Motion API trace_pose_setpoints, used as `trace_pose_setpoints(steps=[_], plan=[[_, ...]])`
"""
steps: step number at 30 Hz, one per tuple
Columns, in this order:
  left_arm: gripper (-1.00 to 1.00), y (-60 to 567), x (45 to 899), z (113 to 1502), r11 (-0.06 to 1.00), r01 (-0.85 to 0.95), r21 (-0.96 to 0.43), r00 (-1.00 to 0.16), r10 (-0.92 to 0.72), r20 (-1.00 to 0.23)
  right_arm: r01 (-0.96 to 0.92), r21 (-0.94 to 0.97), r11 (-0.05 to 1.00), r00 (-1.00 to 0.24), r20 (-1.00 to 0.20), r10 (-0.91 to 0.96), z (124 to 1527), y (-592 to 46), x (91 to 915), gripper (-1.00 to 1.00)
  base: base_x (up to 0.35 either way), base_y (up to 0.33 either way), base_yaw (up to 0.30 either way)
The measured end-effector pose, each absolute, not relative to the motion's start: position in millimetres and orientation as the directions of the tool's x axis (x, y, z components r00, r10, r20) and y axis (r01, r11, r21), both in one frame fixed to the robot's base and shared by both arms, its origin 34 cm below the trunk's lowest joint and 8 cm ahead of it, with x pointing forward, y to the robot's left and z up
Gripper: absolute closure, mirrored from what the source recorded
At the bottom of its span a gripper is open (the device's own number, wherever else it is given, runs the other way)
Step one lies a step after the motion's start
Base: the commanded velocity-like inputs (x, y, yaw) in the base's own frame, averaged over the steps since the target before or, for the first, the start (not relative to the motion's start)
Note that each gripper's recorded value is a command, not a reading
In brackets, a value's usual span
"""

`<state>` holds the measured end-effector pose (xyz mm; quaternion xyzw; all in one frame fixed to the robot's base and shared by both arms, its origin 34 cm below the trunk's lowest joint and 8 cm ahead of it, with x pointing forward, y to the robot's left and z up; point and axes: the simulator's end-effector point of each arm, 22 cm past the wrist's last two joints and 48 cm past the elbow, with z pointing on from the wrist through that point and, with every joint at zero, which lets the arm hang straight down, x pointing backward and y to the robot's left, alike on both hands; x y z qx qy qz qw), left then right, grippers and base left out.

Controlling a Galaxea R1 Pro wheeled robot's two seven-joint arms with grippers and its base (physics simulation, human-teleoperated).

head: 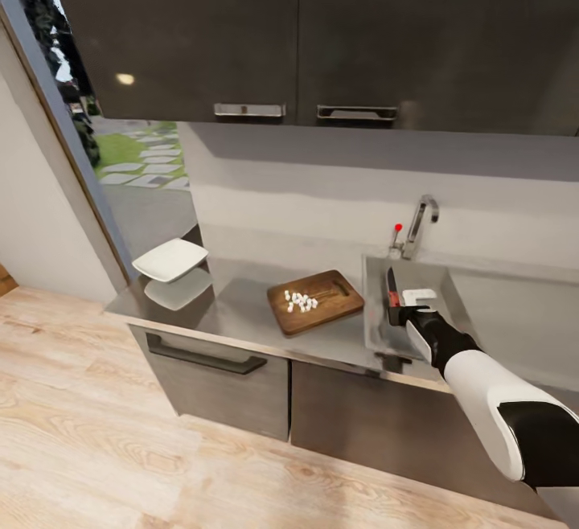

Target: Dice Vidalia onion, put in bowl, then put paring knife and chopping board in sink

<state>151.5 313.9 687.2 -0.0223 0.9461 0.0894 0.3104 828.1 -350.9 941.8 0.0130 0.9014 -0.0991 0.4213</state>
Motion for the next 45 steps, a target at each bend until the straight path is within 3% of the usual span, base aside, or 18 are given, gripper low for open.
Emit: trace_pose_setpoints(steps=[8, 45], plan=[[-1.0, 313.1, 148.0, 686.6, 0.983, -0.096, 0.155, -0.814, 0.012, -0.581, 0.104, -0.17, 0.98, -0.672, -0.739, -0.057, 927.0, -351.1, 823.5, 1.0, 0.208, 0.0, 0.0], [-1.0, 313.7, 134.2, 685.2, 0.983, -0.089, 0.16, -0.838, 0.013, -0.546, 0.09, -0.176, 0.98, -0.749, -0.661, -0.049, 871.8, -352.6, 800.1, 1.0, 0.001, 0.0, 0.0]])
